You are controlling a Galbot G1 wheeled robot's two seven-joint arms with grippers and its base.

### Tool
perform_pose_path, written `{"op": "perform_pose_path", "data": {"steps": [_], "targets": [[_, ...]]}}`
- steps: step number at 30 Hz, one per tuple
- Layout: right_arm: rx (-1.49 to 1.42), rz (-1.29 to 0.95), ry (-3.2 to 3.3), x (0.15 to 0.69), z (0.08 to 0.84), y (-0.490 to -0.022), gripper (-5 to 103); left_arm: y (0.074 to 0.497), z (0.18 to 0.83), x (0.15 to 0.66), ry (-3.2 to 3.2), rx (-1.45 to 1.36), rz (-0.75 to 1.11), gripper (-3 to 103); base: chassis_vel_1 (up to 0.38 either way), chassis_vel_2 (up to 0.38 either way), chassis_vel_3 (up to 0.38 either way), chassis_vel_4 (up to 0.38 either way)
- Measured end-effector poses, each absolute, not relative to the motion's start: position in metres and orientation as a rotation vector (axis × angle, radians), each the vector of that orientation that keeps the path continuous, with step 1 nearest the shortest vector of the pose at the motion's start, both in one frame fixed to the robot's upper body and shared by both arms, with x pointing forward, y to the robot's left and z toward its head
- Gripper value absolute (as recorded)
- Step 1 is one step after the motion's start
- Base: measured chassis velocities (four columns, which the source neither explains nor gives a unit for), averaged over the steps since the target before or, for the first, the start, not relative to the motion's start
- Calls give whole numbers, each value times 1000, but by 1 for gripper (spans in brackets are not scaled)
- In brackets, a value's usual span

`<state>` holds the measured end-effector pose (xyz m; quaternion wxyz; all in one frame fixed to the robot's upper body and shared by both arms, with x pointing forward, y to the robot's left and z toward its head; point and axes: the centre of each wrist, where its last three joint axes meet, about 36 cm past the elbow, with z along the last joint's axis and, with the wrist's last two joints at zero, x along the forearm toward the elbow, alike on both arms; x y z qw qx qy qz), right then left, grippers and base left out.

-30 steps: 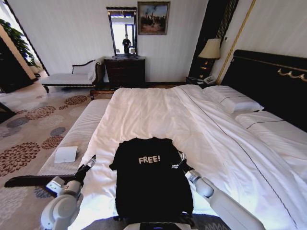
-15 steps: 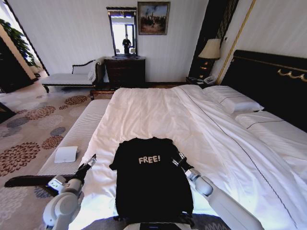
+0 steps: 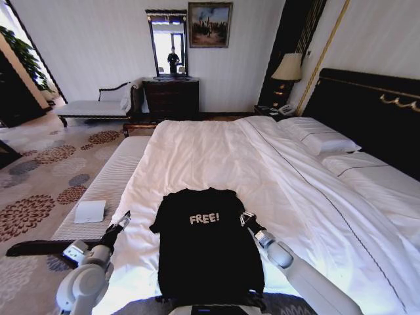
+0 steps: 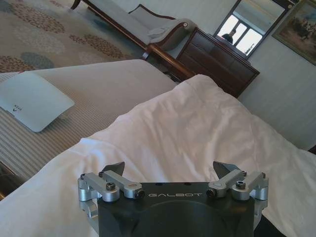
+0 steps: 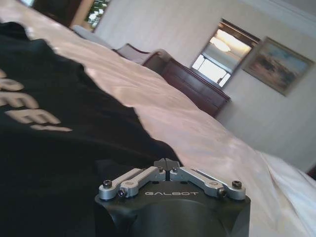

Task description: Fold the clothes on the bed.

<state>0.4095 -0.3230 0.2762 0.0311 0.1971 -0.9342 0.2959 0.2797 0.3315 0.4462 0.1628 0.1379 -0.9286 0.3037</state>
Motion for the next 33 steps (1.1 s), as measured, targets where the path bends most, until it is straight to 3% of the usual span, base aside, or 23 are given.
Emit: {"op": "perform_pose_path", "data": {"steps": [11,15,17,20,23,29,31,32,33], "targets": [[665,903,-2894,398,288,-322,3,334,445,278,-2645,402,872,100,0,0,0,0],[752,957,-2847,381,279,-311,22,333,443,277,-2639,405,877,100,0,0,0,0],[767,970,-2838,379,277,-309,22,333,443,277,-2638,404,877,100,0,0,0,0],[791,1003,-2811,377,270,-306,38,333,444,278,-2641,402,876,100,0,0,0,0],[793,1023,-2799,378,267,-307,44,334,444,279,-2642,402,877,100,0,0,0,0],[815,1059,-2778,382,262,-310,71,335,441,281,-2638,403,881,100,0,0,0,0],[818,1063,-2774,382,262,-311,71,335,441,282,-2637,403,882,100,0,0,0,0],[821,1071,-2767,383,261,-312,79,335,441,283,-2636,403,884,100,0,0,0,0],[822,1080,-2762,383,260,-312,75,334,440,283,-2636,402,886,100,0,0,0,0]]}}
